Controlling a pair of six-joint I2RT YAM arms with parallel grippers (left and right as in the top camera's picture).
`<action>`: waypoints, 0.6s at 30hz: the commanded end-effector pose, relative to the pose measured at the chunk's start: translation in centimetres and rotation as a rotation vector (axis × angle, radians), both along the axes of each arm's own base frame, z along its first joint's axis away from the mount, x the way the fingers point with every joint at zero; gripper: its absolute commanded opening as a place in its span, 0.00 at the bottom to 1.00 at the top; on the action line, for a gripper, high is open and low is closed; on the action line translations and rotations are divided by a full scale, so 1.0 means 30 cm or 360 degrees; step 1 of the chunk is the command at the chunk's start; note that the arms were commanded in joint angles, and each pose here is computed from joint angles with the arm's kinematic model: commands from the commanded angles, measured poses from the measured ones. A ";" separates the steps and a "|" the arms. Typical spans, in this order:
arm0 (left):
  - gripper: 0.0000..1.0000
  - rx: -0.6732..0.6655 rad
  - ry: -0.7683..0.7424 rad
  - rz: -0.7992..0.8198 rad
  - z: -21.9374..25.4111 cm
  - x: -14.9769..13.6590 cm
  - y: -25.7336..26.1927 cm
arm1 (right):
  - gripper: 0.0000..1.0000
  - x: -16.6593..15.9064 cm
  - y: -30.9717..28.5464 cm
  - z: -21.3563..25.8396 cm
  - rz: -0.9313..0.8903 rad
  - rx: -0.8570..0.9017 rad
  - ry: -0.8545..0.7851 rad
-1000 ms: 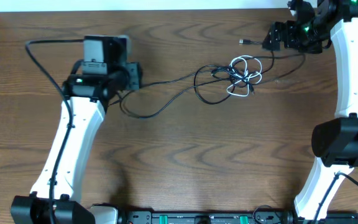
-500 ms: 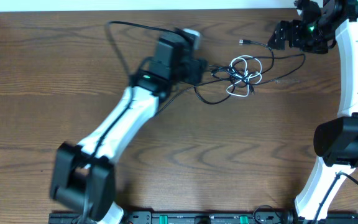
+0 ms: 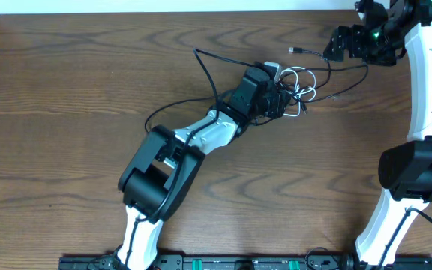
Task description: Untangle cables
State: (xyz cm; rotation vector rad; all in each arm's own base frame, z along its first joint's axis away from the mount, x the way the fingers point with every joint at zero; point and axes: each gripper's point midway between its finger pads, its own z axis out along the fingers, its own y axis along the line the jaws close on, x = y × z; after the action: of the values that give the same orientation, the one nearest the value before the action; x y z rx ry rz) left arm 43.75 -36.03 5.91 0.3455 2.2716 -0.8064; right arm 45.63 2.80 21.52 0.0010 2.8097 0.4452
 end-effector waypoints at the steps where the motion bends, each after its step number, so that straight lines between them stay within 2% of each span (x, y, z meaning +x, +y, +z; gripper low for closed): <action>1: 0.56 -0.0074 0.0066 0.0170 -0.064 0.045 0.007 | 0.99 -0.004 0.025 0.013 0.0019 0.0005 -0.0009; 6: 0.48 -0.0051 0.0096 0.0327 -0.141 0.073 0.037 | 0.99 -0.004 0.044 0.013 0.0039 0.0006 -0.0012; 10: 0.44 -0.0052 0.0029 0.0363 -0.129 0.083 0.025 | 0.99 -0.006 0.062 0.013 0.0057 0.0006 -0.0011; 15: 0.43 0.0016 0.0068 0.0287 -0.161 0.014 -0.027 | 0.99 -0.009 0.079 0.012 0.0076 0.0005 -0.0009; 18: 0.43 0.0155 0.0068 0.0384 -0.200 0.001 0.009 | 0.99 -0.010 0.087 0.012 0.0083 0.0006 -0.0008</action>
State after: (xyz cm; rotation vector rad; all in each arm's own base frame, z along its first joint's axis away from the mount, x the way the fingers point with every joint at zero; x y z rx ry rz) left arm 44.00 -36.56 1.64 0.1215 2.3144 -0.7154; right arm 45.43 4.93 21.52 -0.0649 2.8155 0.4561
